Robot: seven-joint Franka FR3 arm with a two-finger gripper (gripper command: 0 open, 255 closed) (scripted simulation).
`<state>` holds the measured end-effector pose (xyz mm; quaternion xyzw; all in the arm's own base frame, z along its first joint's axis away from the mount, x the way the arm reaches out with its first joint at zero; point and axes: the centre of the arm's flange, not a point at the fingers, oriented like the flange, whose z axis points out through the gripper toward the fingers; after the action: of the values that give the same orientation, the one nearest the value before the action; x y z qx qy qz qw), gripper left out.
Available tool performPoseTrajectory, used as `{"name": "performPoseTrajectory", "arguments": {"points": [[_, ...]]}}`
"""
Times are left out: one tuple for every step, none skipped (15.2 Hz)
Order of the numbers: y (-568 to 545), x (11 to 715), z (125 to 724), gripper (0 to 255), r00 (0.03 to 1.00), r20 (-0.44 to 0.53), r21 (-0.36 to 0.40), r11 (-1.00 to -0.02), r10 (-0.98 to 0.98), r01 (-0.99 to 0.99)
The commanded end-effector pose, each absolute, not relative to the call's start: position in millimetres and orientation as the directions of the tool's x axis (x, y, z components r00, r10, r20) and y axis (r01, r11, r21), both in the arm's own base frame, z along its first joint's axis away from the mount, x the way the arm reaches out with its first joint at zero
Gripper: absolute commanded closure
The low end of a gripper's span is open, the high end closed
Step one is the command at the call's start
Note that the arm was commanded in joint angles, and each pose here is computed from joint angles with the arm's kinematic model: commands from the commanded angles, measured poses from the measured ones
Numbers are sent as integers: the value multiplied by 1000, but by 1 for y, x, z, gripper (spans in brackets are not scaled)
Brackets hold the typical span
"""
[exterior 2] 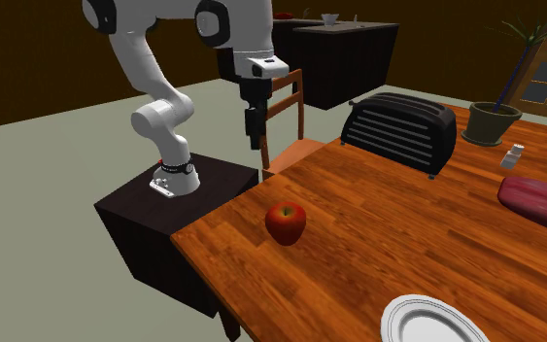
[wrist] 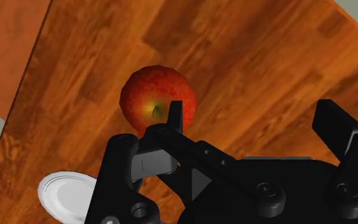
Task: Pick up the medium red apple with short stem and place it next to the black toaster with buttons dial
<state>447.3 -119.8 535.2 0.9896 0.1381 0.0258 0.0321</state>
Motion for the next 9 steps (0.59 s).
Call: {"name": "performPoseTrajectory", "arguments": {"points": [[-136,467,518,0,953,29,74,-952,300,298],[-142,477,511,0,950,22,75,-948,312,310],[-148,487,504,0,946,16,76,-944,324,322],[-154,496,497,0,942,10,77,-939,336,334],[-160,506,490,0,938,3,77,-935,347,346],[-166,516,482,0,933,-3,78,-930,359,358],[-171,526,475,0,929,-10,78,-926,370,370],[-177,536,468,0,924,-16,79,-921,382,382],[-183,546,460,0,919,-23,79,-916,393,394]]}}
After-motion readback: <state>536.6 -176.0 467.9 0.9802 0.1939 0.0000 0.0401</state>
